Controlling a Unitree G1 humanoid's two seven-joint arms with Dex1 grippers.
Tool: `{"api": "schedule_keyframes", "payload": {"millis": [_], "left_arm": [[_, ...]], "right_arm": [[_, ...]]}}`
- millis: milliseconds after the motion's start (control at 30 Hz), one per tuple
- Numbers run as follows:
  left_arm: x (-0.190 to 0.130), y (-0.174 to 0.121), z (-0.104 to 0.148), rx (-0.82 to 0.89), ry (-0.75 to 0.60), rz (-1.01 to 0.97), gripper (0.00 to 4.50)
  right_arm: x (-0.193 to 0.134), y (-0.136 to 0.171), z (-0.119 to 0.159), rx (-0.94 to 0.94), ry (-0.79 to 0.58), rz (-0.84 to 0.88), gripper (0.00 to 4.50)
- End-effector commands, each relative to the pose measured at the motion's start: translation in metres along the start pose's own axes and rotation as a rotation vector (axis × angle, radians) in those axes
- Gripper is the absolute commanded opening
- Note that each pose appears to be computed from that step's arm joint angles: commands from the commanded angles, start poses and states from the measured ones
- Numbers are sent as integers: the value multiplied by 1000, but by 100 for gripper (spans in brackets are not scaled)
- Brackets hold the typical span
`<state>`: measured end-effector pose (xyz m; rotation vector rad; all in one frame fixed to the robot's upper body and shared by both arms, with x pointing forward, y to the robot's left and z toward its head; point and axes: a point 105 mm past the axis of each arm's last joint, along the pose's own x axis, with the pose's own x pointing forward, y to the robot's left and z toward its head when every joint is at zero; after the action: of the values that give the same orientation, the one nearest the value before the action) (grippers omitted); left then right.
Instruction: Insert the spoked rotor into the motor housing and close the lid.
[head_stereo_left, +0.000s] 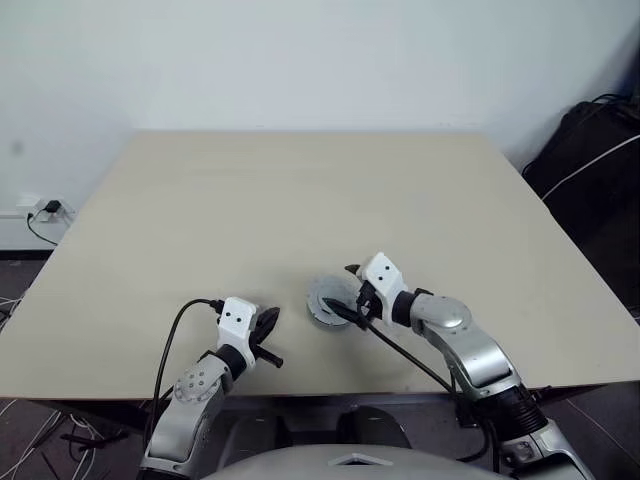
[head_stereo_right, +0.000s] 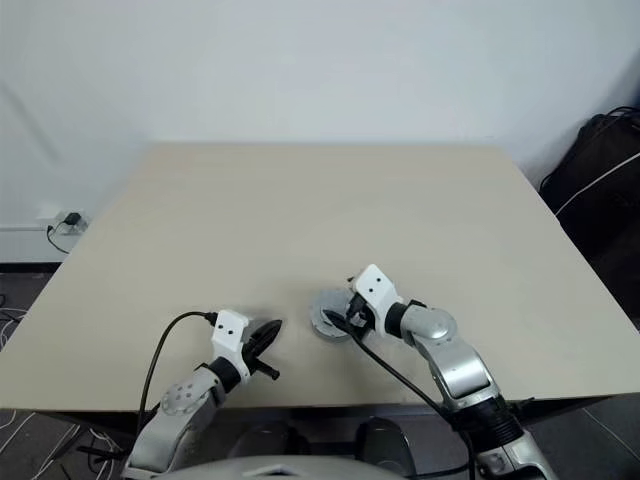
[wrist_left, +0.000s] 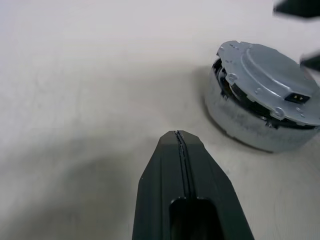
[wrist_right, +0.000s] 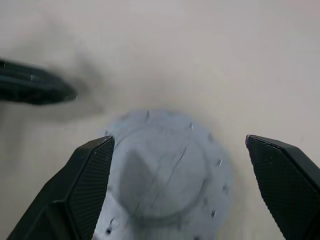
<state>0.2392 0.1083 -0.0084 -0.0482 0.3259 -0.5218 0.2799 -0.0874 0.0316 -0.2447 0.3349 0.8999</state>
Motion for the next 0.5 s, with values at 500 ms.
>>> {"api": "schedule_keyframes", "payload": {"millis": [500], "left_arm": [[1, -3, 21, 38, -72, -20, 0]], "right_arm": [[21, 7, -4, 28, 12, 61, 449]]}}
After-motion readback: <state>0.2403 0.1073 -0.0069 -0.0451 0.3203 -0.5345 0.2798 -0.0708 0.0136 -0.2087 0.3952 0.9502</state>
